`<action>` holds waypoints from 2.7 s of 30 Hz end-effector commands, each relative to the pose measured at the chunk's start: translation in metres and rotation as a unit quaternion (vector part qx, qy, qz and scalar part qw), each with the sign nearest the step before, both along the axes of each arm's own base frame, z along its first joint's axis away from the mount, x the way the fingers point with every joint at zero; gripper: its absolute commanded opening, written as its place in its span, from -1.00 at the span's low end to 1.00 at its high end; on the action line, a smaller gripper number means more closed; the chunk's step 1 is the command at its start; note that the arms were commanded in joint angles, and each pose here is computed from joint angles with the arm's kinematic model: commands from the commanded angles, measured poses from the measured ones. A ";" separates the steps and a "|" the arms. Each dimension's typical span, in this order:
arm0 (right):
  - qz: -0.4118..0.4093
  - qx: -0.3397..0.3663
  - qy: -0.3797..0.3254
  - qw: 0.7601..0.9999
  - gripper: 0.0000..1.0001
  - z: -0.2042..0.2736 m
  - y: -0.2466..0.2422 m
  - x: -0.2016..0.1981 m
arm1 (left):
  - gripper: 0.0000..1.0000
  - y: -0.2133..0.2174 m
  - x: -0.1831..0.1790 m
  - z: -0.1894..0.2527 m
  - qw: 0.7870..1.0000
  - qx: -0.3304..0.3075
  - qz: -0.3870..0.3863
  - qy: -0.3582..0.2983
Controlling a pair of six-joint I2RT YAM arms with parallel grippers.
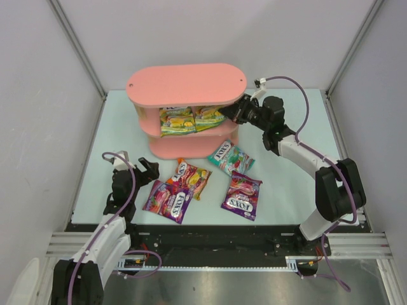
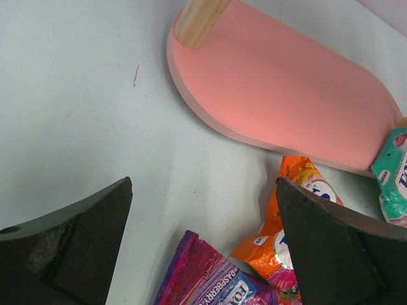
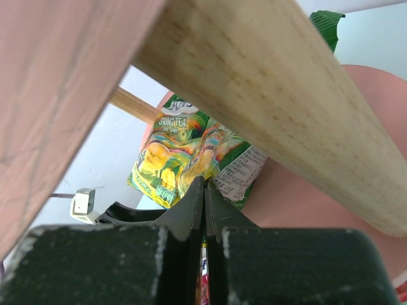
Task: Place and organize the candy bags onto the shelf
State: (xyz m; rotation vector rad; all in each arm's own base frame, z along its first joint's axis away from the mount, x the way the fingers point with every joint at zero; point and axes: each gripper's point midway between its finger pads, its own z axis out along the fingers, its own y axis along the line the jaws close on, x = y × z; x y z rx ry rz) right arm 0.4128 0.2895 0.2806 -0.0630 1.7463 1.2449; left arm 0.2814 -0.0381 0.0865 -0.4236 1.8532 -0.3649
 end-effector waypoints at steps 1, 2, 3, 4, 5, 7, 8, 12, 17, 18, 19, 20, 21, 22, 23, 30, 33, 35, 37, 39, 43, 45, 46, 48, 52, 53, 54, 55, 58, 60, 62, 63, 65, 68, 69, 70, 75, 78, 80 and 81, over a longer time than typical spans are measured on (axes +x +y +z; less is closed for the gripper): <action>0.000 0.023 -0.054 0.998 -1.00 0.037 0.008 0.004 | 0.99 0.000 0.006 0.015 1.000 -0.009 0.002 -0.024; 0.002 0.023 -0.052 0.998 -1.00 0.036 0.010 0.003 | 0.99 0.000 0.006 0.015 1.000 -0.010 0.002 -0.024; 0.003 0.022 -0.051 0.998 -1.00 0.035 0.011 0.002 | 0.99 0.000 0.006 0.015 1.000 -0.010 0.002 -0.024; 0.003 0.023 -0.052 0.998 -1.00 0.035 0.011 0.002 | 1.00 0.000 0.006 0.015 1.000 -0.010 0.002 -0.024; 0.004 0.022 -0.051 0.998 -1.00 0.035 0.012 0.002 | 1.00 0.000 0.006 0.015 1.000 -0.010 0.002 -0.024; 0.006 0.021 -0.049 0.999 -1.00 0.034 0.014 0.000 | 1.00 0.000 0.006 0.016 1.000 -0.010 0.002 -0.025; 0.006 0.019 -0.048 0.999 -1.00 0.033 0.014 0.000 | 0.99 0.000 0.006 0.015 1.000 -0.010 0.002 -0.024; 0.006 0.011 -0.044 0.999 -1.00 0.030 0.018 -0.004 | 0.99 0.000 0.007 0.016 1.000 -0.010 0.002 -0.025; 0.002 0.004 -0.035 0.999 -1.00 0.024 0.022 -0.005 | 1.00 0.001 0.006 0.015 1.000 -0.010 0.003 -0.024; 0.002 0.004 -0.034 0.999 -1.00 0.024 0.023 -0.006 | 0.99 0.001 0.007 0.016 1.000 -0.010 0.004 -0.025; -0.001 0.000 -0.030 1.000 -1.00 0.021 0.024 -0.007 | 0.99 0.001 0.007 0.016 1.000 -0.010 0.004 -0.025; -0.004 -0.002 -0.030 1.000 -1.00 0.022 0.024 -0.007 | 0.99 0.000 0.006 0.015 1.000 -0.010 0.002 -0.023; -0.008 -0.004 -0.029 1.000 -1.00 0.021 0.023 -0.007 | 1.00 0.000 0.006 0.016 1.000 -0.010 0.002 -0.024; -0.018 -0.010 -0.026 0.999 -1.00 0.020 0.022 -0.007 | 0.99 0.000 0.006 0.015 1.000 -0.010 0.002 -0.024; -0.023 -0.014 -0.025 0.999 -1.00 0.018 0.022 -0.007 | 1.00 0.000 0.006 0.015 1.000 -0.010 0.003 -0.023; -0.052 -0.023 -0.012 0.998 -1.00 0.013 0.016 -0.006 | 0.99 0.001 0.007 0.016 1.000 -0.010 0.003 -0.025; -0.047 -0.024 -0.005 0.999 -1.00 0.008 0.017 -0.007 | 1.00 0.000 0.007 0.015 1.000 -0.010 0.002 -0.023; -0.046 -0.027 0.000 0.999 -1.00 0.004 0.017 -0.007 | 0.99 0.000 0.007 0.016 1.000 -0.010 0.002 -0.025; -0.046 -0.028 0.001 0.999 -0.94 0.003 0.017 -0.008 | 0.99 0.000 0.006 0.015 1.000 -0.010 0.002 -0.023; -0.046 -0.031 0.000 0.998 -0.78 0.002 0.017 -0.008 | 0.99 0.000 0.007 0.016 1.000 -0.010 0.002 -0.025; -0.041 -0.032 -0.005 0.999 -0.24 0.004 0.016 -0.009 | 0.99 0.000 0.006 0.016 1.000 -0.010 0.002 -0.024; -0.040 -0.035 -0.008 0.999 0.12 0.005 0.015 -0.010 | 1.00 0.000 0.007 0.016 1.000 -0.010 0.002 -0.025; -0.043 -0.041 -0.010 0.998 0.19 0.005 0.013 -0.010 | 0.99 0.001 0.006 0.016 1.000 -0.010 0.003 -0.024; -0.049 -0.046 -0.016 0.998 0.46 0.009 0.008 -0.011 | 0.99 0.000 0.006 0.015 1.000 -0.010 0.002 -0.023; -0.064 -0.067 -0.017 0.996 0.57 0.009 -0.007 -0.016 | 0.99 0.000 0.007 0.016 1.000 -0.010 0.002 -0.025; -0.067 -0.072 -0.020 0.995 0.58 0.010 -0.011 -0.016 | 0.99 0.000 0.006 0.016 1.000 -0.010 0.002 -0.024; -0.069 -0.071 -0.025 0.995 0.58 0.015 -0.015 -0.021 | 0.99 0.000 0.007 0.016 1.000 -0.010 0.002 -0.024; -0.069 -0.078 -0.020 0.994 0.58 0.009 -0.017 -0.025 | 0.99 0.001 0.006 0.016 1.000 -0.010 0.003 -0.024; -0.070 -0.089 -0.021 0.993 0.59 0.004 -0.026 -0.039 | 0.99 0.000 0.006 0.016 1.000 -0.010 0.002 -0.025; -0.069 -0.097 -0.021 0.993 0.58 0.001 -0.031 -0.046 | 1.00 0.001 0.006 0.015 1.000 -0.010 0.003 -0.024; -0.071 -0.102 -0.021 0.992 0.58 -0.005 -0.039 -0.058 | 1.00 0.000 0.006 0.015 1.000 -0.010 0.002 -0.024; -0.077 -0.112 -0.021 0.990 0.58 -0.010 -0.046 -0.061 | 0.99 0.000 0.006 0.015 1.000 -0.010 0.002 -0.024; -0.089 -0.124 -0.017 0.988 0.59 -0.021 -0.061 -0.068 | 0.99 0.000 0.006 0.015 1.000 -0.010 0.002 -0.022; -0.119 -0.134 0.016 0.984 0.59 -0.052 -0.092 -0.068 | 0.99 0.000 0.006 0.016 1.000 -0.011 0.002 -0.025; -0.134 -0.127 0.022 0.982 0.60 -0.056 -0.108 -0.062 | 0.99 0.001 0.006 0.015 1.000 -0.010 0.003 -0.024; -0.141 -0.119 0.038 0.982 0.60 -0.066 -0.114 -0.062 | 0.99 0.000 0.006 0.016 1.000 -0.010 0.002 -0.025; -0.156 -0.099 0.097 0.978 0.59 -0.113 -0.142 -0.055 | 1.00 -0.001 0.006 0.015 1.000 -0.011 0.000 -0.024; -0.129 -0.103 0.099 0.981 0.58 -0.128 -0.138 -0.050 | 1.00 0.000 0.006 0.015 1.000 -0.011 0.001 -0.024; -0.113 -0.107 0.092 0.984 0.54 -0.135 -0.134 -0.047 | 1.00 0.000 0.006 0.015 1.000 -0.011 0.001 -0.023; -0.095 -0.102 0.087 0.986 0.53 -0.140 -0.128 -0.044 | 1.00 0.000 0.006 0.014 1.000 -0.011 0.001 -0.022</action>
